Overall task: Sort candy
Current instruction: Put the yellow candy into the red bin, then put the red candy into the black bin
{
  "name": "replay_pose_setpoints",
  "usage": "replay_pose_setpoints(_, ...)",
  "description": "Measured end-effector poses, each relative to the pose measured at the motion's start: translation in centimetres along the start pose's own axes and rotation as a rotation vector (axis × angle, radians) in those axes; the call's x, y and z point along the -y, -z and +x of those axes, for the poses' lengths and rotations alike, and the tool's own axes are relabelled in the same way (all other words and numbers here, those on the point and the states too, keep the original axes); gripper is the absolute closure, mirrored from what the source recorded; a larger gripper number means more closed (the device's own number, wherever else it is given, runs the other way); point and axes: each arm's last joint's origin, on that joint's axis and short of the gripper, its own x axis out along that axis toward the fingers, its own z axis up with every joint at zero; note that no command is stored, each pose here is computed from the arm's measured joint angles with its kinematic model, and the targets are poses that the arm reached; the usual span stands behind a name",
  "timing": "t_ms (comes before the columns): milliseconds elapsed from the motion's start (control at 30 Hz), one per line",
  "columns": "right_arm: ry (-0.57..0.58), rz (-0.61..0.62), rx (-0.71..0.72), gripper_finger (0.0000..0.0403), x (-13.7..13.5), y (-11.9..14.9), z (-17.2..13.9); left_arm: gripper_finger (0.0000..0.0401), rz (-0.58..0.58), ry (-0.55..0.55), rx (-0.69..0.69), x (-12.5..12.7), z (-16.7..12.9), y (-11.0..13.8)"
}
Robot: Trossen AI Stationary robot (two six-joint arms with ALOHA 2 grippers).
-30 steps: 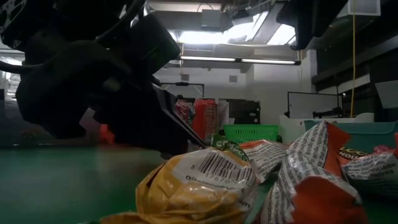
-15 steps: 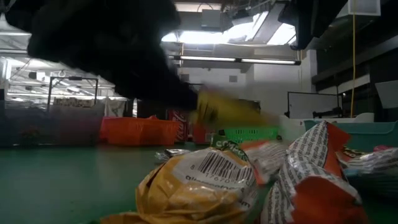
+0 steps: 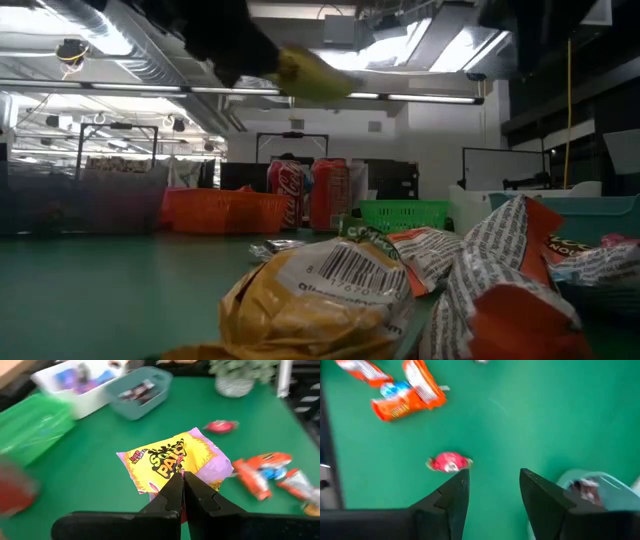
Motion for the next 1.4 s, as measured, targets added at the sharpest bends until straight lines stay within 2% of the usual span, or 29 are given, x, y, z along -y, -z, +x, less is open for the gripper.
replay_pose_setpoints(133,0.066,0.041,-0.024,0.023,-0.4,0.8,-0.1,0.0401,-0.019,-0.1,-0.063,-2.9,-3.2,-0.8)
replay_pose_setpoints(233,0.081,0.082,-0.016,0.023,-0.9,1.2,0.4,0.0401,-0.03,-0.226,-0.114,-5.3,-5.5,-0.8)
replay_pose_setpoints(467,0.081,0.225,-0.041,0.023,-2.0,2.8,3.1,0.0401,-0.078,-0.571,-0.296,-10.3,-9.3,0.6)
replay_pose_setpoints(633,0.053,0.341,-0.032,0.023,-2.7,3.6,4.6,0.0401,-0.114,-0.729,-0.483,-13.2,-10.5,2.3)
replay_pose_setpoints(833,-0.003,0.418,-0.026,0.023,-3.7,4.3,5.6,0.0401,-0.178,-0.859,-0.578,-15.5,-10.7,4.7)
replay_pose_setpoints(1033,-0.004,0.603,-0.026,0.023,-3.7,4.8,6.7,0.0399,-0.22,-0.921,-0.623,-16.6,-10.8,6.4)
replay_pose_setpoints(1167,-0.004,0.707,-0.049,0.023,-3.6,5.3,7.5,0.037,-0.252,-0.915,-0.629,-16.9,-10.9,6.7)
replay_pose_setpoints(1400,-0.072,0.882,-0.051,0.023,-3.7,5.5,8.8,0.0307,-0.271,-0.919,-0.617,-16.9,-10.8,6.7)
